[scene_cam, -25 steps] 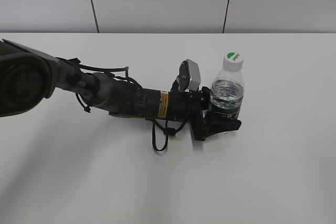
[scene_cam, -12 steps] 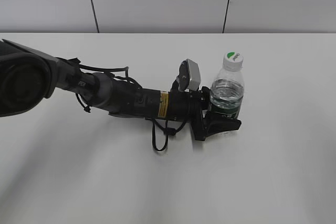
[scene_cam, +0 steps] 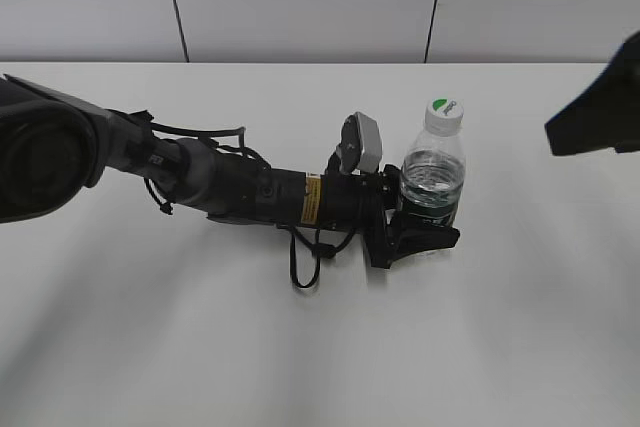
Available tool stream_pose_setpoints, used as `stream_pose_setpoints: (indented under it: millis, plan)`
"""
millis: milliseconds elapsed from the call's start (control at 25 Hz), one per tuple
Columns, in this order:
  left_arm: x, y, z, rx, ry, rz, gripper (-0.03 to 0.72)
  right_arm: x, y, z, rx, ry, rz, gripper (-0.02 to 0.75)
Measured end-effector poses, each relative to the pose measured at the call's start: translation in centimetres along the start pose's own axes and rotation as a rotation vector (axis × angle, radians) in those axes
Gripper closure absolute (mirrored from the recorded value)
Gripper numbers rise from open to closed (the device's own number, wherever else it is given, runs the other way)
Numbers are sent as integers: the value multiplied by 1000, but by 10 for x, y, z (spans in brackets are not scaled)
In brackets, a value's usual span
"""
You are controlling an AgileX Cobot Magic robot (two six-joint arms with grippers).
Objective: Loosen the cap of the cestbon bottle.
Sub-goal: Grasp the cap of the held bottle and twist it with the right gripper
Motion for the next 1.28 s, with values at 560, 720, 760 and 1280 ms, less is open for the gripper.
stream_pose_setpoints:
  millis: [560, 720, 760, 1280]
  plan:
    - [0, 0, 0, 0, 0, 0, 184, 30, -67, -56, 243, 9, 83, 216]
    - [0, 0, 0, 1, 0, 0, 184, 29, -78, -74, 286, 32, 70, 216]
    - [0, 0, 0, 1, 0, 0, 184, 27, -81, -77, 289, 40, 63, 216]
    - [0, 0, 0, 1, -1, 0, 184, 18, -87, -96, 325, 66, 108, 216]
Point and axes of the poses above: a point on each arm's last joint axis where the gripper is mounted, z pointing back along that axis away from the gripper, x along the wrist's bending axis when the last joint is at zero, y = z × x, the point moved 5 cm from there along -z, pointing out along that axis toward the gripper, and after that the axes turned 8 degrees about -z, right-handed, at the moved point
